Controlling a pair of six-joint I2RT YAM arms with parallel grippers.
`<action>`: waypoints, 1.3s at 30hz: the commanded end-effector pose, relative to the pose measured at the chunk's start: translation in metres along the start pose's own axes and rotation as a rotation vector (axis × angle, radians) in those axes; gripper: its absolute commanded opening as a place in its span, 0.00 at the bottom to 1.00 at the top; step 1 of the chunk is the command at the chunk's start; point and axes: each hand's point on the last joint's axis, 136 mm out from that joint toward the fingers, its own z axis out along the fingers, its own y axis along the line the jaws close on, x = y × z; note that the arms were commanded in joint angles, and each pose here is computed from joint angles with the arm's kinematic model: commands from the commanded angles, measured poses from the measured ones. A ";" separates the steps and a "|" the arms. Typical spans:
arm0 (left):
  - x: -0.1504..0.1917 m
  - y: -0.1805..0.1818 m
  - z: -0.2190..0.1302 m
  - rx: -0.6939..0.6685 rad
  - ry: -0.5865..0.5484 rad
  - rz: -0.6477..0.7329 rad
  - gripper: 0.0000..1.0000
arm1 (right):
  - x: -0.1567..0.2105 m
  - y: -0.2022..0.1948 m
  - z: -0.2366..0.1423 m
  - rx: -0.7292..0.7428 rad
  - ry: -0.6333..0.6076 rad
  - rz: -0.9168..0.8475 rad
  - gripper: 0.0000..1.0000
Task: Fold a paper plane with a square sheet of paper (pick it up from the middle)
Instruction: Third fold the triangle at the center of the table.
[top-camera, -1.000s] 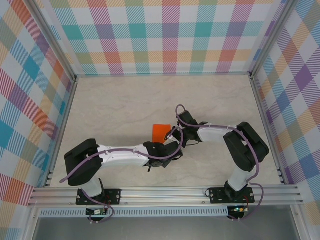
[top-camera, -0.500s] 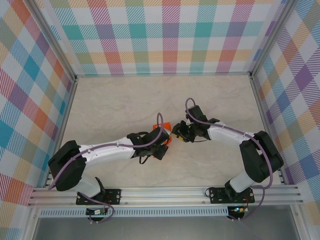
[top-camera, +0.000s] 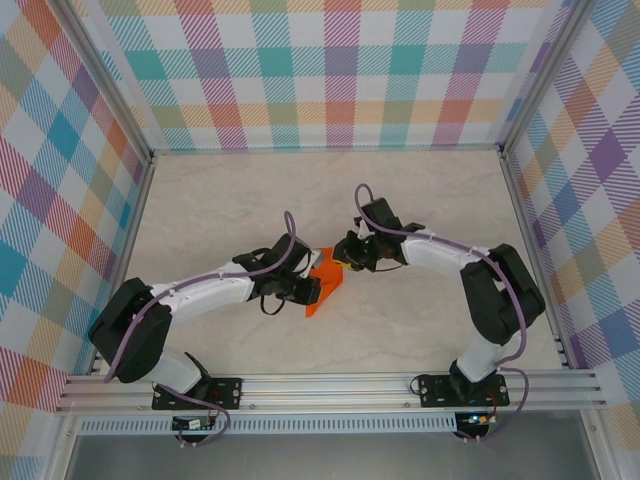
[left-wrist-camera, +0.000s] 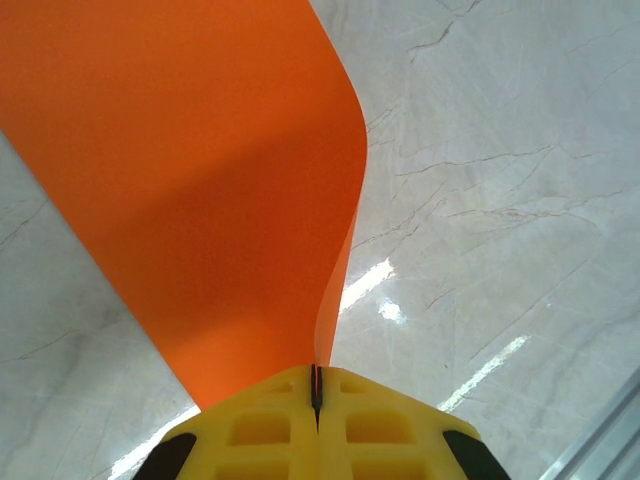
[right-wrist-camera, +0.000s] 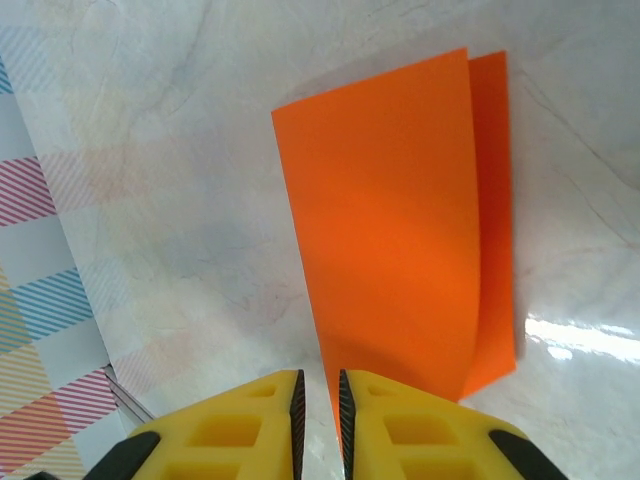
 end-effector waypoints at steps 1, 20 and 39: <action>0.000 -0.004 -0.001 0.073 0.010 -0.016 0.00 | 0.000 0.005 0.013 -0.007 0.054 -0.024 0.17; 0.000 0.011 0.011 0.083 0.073 -0.059 0.00 | -0.007 -0.042 0.054 0.203 0.130 -0.028 0.16; -0.010 0.029 0.017 0.003 0.085 -0.060 0.00 | -0.008 -0.053 0.058 0.263 0.156 -0.140 0.16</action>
